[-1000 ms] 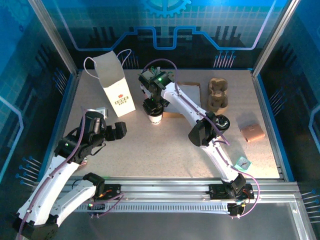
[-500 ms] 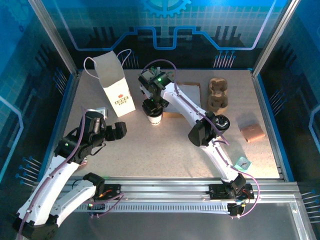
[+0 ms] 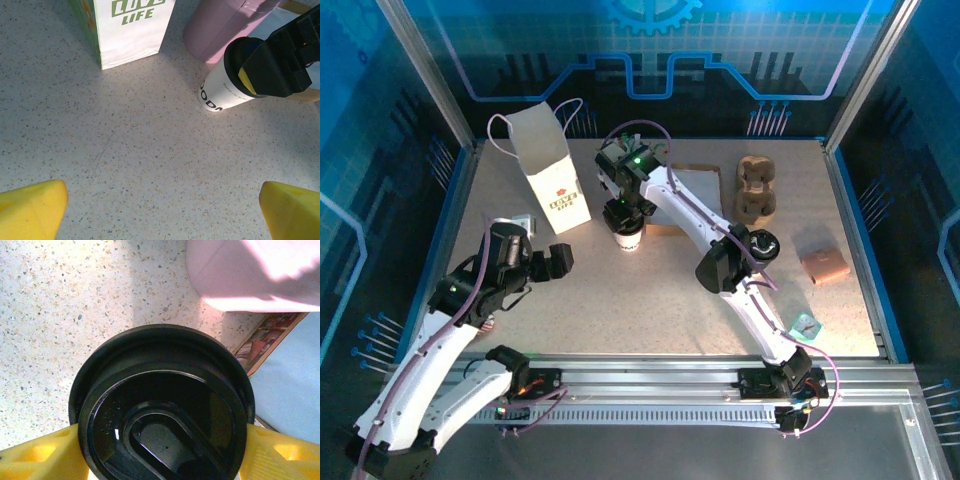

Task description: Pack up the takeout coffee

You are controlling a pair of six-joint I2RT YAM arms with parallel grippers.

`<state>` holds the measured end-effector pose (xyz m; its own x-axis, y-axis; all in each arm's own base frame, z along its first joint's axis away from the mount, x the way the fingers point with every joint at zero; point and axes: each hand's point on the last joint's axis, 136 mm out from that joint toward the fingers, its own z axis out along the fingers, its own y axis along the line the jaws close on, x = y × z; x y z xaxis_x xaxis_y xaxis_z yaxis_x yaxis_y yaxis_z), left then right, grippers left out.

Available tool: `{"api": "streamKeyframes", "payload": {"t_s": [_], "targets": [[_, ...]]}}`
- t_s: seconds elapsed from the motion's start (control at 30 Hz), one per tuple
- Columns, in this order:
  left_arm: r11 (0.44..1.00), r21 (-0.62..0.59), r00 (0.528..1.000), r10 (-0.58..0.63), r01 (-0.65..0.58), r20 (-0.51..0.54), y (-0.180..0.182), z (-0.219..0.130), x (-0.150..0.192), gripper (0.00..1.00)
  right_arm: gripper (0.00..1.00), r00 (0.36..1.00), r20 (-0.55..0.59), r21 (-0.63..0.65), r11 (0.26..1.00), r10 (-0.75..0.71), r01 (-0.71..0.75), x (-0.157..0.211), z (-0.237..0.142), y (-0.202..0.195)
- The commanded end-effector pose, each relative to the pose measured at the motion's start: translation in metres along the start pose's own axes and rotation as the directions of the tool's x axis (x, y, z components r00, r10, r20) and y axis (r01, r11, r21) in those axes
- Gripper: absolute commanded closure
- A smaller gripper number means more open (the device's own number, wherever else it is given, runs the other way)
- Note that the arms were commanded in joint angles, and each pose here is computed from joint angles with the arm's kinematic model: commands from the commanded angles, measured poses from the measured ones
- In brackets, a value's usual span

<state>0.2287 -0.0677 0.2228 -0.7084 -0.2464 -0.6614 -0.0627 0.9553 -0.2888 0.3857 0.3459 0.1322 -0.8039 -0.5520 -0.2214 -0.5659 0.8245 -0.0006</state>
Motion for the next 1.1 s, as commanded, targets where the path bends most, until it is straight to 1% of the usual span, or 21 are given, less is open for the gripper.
{"api": "streamKeyframes", "payload": {"t_s": [0.0,0.3,0.4,0.67,0.8,0.87,1.0,1.07], "targets": [[1.000,0.014,1.000,0.018,-0.018,0.002,0.000,0.001,0.001,0.01,0.31,0.983,-0.181,0.062,0.997,-0.025,0.037,0.034,0.044,-0.005],[1.000,0.010,1.000,0.017,-0.017,0.001,0.001,0.001,0.002,0.01,0.32,0.960,-0.275,0.044,0.997,-0.055,0.070,0.055,0.077,0.014],[1.000,0.011,1.000,0.018,-0.018,0.002,0.001,0.000,0.002,0.01,0.34,0.951,-0.305,0.031,0.998,-0.047,0.059,0.064,0.084,0.017],[1.000,0.018,1.000,0.020,-0.020,-0.003,0.000,0.001,0.002,0.01,0.35,0.951,-0.309,-0.049,0.999,-0.023,0.008,0.070,0.091,0.024],[1.000,0.021,1.000,0.022,-0.022,-0.005,-0.001,0.001,0.003,0.01,0.36,0.946,-0.324,-0.034,0.999,-0.014,0.004,0.074,0.094,0.021],[1.000,0.021,1.000,0.022,-0.022,-0.007,-0.001,0.002,0.003,0.01,0.36,0.952,-0.307,-0.030,1.000,-0.009,0.000,0.072,0.091,0.020],[1.000,0.023,1.000,0.022,-0.022,-0.011,-0.001,0.002,0.003,0.01,0.37,0.965,-0.261,-0.090,0.996,-0.008,-0.016,0.064,0.079,0.030],[0.999,0.024,1.000,0.023,-0.022,-0.013,-0.002,0.002,0.004,0.01,0.37,0.967,-0.255,-0.077,0.997,-0.018,-0.002,0.064,0.081,0.027]]}}
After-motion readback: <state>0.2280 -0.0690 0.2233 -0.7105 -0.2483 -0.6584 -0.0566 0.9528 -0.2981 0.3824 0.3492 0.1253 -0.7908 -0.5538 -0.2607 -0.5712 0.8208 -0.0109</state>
